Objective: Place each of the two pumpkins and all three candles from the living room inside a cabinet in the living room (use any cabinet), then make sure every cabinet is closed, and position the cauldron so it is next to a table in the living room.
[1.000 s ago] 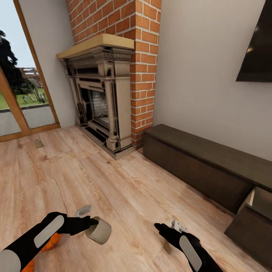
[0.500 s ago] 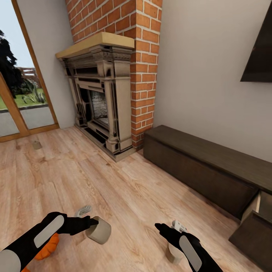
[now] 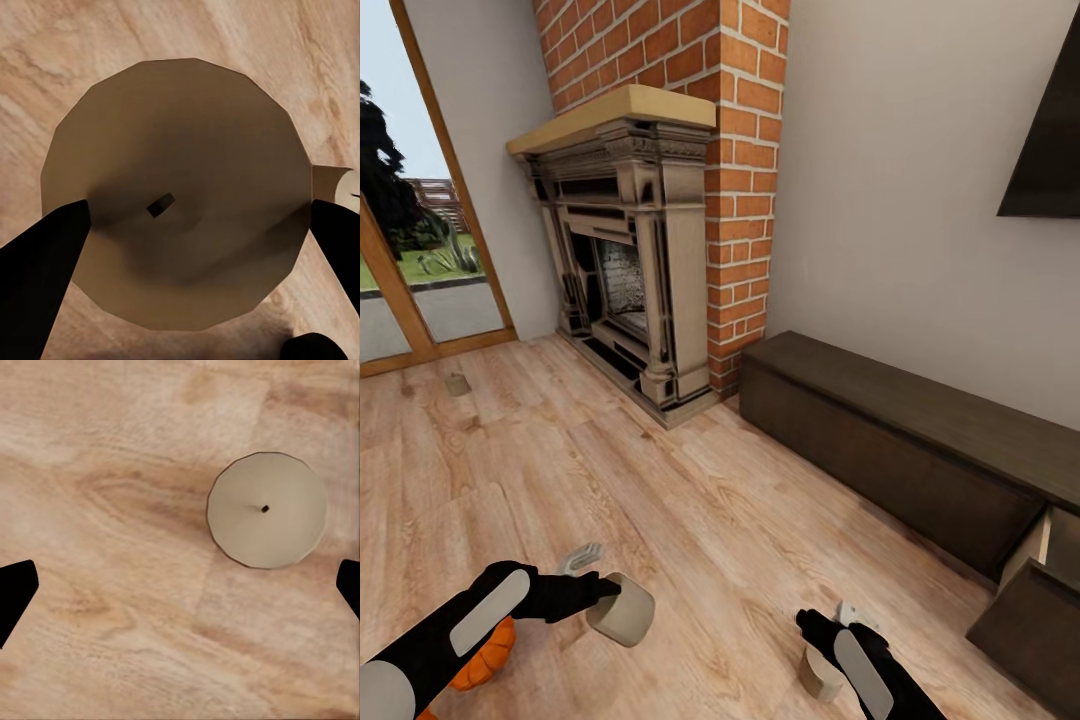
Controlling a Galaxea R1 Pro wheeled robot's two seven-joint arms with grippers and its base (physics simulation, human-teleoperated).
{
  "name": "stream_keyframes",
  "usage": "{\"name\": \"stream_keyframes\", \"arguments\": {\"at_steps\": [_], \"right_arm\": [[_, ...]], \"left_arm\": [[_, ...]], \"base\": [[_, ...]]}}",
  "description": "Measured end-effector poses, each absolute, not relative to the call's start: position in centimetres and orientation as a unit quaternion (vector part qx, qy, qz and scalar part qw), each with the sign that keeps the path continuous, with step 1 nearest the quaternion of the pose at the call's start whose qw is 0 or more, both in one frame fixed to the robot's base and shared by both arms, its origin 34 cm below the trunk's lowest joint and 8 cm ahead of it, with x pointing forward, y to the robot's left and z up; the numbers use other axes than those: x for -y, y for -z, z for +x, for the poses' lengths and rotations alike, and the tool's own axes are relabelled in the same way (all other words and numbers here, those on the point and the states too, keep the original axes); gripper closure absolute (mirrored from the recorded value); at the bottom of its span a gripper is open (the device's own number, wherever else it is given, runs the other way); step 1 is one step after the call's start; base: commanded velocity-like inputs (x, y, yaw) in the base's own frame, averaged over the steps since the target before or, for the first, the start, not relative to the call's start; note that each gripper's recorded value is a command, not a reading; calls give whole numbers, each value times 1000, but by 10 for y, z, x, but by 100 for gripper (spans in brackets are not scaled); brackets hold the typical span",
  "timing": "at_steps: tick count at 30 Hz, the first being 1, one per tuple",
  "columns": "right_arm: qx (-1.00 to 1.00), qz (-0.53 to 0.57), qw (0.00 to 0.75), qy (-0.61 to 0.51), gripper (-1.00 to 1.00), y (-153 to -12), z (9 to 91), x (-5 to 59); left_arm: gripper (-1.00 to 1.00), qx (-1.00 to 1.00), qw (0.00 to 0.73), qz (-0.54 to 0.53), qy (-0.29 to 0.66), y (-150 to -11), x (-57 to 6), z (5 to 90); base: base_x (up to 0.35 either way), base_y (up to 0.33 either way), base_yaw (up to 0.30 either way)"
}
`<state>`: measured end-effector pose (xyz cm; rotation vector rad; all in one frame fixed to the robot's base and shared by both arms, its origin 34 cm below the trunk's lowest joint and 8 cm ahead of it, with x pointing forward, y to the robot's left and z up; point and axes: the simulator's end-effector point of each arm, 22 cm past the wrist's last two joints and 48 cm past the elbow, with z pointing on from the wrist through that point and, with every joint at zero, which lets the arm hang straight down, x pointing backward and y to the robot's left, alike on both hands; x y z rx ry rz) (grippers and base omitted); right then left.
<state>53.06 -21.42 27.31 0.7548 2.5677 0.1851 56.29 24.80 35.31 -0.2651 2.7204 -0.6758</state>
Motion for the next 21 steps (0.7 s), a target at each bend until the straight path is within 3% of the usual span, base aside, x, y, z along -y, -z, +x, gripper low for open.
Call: {"name": "stream_keyframes", "arguments": {"at_steps": [12, 21], "right_arm": [[-931, 282, 227, -42, -100, -271, 526, 225], [-934, 282, 216, -36, -100, -263, 518, 226]], "left_arm": [[100, -952, 166, -89, 240, -356, -244, 565], [100, -951, 213, -37, 221, -398, -218, 586]], "base": [[79, -31, 0], [7, -4, 0]]}}
